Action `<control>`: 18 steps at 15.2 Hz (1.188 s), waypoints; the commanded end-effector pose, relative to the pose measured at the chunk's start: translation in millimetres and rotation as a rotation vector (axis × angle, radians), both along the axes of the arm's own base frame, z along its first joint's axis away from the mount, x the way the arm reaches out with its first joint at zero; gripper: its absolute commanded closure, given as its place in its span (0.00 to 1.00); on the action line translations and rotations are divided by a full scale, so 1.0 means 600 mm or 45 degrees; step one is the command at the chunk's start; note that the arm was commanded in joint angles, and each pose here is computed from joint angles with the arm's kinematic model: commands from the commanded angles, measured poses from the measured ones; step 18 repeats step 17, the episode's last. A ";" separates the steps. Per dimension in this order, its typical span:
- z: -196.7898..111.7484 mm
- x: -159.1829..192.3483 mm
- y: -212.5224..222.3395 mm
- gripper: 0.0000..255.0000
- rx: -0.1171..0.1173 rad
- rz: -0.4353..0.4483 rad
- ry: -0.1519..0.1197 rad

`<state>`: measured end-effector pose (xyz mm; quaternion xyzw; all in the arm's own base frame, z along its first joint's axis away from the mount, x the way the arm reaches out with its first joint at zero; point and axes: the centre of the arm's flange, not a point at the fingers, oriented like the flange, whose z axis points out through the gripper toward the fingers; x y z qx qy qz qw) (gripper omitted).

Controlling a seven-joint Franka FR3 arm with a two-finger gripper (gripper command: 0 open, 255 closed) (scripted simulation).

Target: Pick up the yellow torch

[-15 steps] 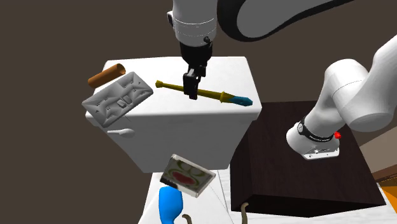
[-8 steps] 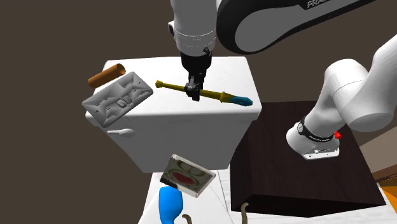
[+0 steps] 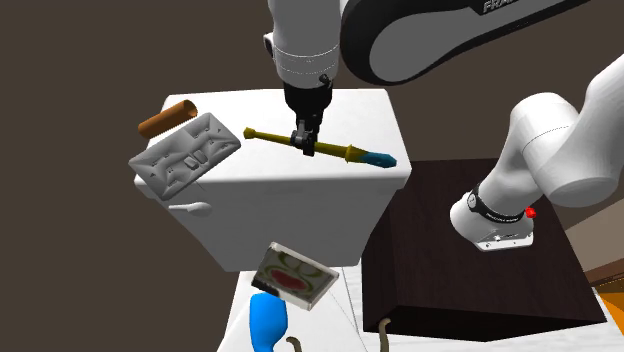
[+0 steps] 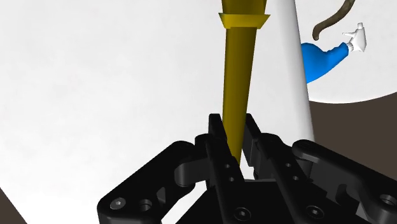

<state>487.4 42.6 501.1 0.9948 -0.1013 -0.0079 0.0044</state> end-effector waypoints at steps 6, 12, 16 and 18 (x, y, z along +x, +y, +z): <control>0.048 0.000 -0.004 1.00 -0.003 -0.006 0.009; 0.100 0.000 -0.004 1.00 -0.003 -0.006 0.009; 0.128 0.000 -0.004 1.00 -0.003 -0.006 0.009; 0.128 0.000 -0.004 1.00 -0.003 -0.006 0.009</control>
